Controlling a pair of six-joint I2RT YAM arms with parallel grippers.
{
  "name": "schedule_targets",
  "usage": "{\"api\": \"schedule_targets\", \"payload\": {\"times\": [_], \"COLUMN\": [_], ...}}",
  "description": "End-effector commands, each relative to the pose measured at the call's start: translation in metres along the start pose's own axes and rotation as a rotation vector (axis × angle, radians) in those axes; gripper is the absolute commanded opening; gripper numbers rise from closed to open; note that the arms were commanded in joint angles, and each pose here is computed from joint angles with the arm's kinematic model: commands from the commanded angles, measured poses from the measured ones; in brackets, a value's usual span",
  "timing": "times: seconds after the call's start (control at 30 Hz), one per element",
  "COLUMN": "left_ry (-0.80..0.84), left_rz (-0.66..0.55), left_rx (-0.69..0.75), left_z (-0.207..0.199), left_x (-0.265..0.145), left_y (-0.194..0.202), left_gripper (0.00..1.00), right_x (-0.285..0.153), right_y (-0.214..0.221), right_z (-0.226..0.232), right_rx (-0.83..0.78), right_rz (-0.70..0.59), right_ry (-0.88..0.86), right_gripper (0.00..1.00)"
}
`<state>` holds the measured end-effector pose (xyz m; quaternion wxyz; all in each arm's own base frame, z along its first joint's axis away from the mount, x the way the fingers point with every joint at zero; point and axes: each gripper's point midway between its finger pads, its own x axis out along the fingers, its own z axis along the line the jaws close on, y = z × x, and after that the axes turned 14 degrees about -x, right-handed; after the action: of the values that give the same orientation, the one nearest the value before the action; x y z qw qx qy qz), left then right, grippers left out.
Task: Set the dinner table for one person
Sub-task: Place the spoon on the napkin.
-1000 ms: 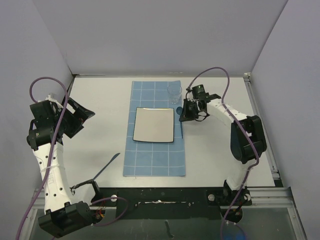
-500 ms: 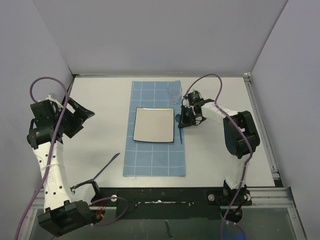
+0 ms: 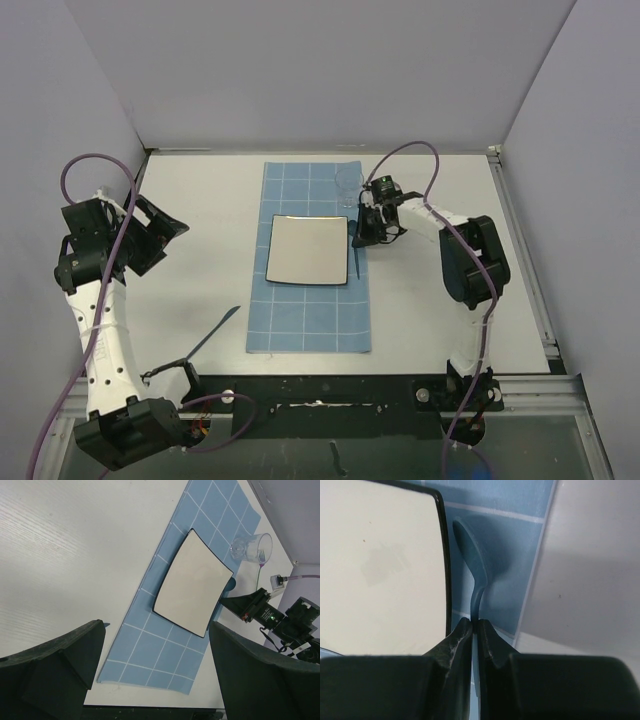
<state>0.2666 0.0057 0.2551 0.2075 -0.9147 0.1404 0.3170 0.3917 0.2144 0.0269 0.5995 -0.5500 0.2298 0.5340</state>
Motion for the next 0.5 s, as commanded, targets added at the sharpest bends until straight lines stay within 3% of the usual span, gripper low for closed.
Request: {"api": "schedule_targets", "payload": {"times": [0.0,0.47], "left_ry": [0.045,0.037], "left_rz": [-0.049,-0.049], "left_rx": [0.049,0.048], "left_z": [-0.016,-0.016], "left_x": [-0.006,-0.006], "left_y": [-0.013,-0.014], "left_gripper": [0.85,0.84], "right_x": [-0.001,-0.002], "right_y": [-0.027,-0.016], "right_z": [0.003,-0.015], "right_rx": [-0.031,0.025], "right_rz": [-0.065,-0.065], "right_ry": [0.016,0.123], "right_gripper": [0.00,0.00]}}
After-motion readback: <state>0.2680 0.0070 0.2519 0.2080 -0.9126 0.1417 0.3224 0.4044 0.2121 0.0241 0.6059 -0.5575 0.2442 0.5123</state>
